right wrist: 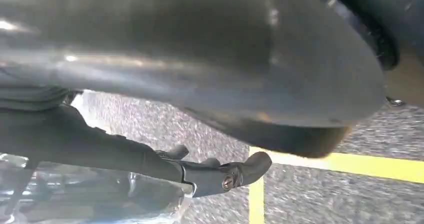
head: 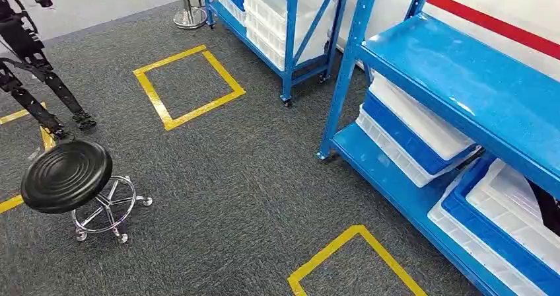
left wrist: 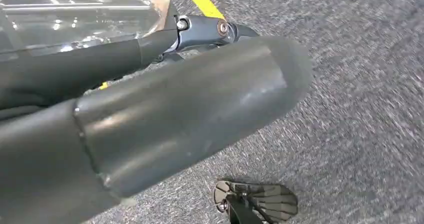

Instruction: Take the parts from the cabinet and place them on the table.

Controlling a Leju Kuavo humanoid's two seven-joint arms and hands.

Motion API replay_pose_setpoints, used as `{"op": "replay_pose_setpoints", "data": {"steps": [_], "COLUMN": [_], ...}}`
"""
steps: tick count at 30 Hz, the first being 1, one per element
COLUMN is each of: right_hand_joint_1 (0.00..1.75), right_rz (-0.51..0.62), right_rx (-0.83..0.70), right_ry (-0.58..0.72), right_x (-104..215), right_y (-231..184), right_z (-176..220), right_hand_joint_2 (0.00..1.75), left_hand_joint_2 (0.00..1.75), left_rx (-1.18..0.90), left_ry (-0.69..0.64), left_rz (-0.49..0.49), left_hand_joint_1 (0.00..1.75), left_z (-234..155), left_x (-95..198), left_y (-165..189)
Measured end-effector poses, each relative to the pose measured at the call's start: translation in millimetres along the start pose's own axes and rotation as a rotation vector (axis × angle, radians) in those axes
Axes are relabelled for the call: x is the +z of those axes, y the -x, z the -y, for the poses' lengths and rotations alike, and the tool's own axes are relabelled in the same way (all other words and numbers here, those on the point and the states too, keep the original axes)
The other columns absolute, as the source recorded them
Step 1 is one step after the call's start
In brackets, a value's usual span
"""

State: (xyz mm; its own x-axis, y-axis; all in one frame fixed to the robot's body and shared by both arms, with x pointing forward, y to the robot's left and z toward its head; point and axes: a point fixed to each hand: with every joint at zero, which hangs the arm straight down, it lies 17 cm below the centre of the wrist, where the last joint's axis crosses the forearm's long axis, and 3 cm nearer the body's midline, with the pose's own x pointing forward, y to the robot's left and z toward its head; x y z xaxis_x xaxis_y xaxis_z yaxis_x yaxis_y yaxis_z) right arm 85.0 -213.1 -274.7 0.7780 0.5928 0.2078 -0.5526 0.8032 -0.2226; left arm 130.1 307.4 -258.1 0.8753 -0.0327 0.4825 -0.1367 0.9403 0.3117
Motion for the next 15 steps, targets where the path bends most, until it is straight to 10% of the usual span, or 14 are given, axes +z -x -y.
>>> {"op": "replay_pose_setpoints", "data": {"steps": [15], "right_hand_joint_1": [0.00], "right_rz": [0.009], "right_rx": [0.006], "right_ry": [-0.003], "right_x": [0.1], "right_y": [-3.6], "right_z": [-0.9], "right_hand_joint_2": [0.00], "left_hand_joint_2": [0.00], "left_rx": [0.000], "left_ry": [-0.004], "left_rz": [-0.007], "left_hand_joint_1": [0.00], "left_z": [-1.5], "left_x": [0.3], "left_y": [2.9]}}
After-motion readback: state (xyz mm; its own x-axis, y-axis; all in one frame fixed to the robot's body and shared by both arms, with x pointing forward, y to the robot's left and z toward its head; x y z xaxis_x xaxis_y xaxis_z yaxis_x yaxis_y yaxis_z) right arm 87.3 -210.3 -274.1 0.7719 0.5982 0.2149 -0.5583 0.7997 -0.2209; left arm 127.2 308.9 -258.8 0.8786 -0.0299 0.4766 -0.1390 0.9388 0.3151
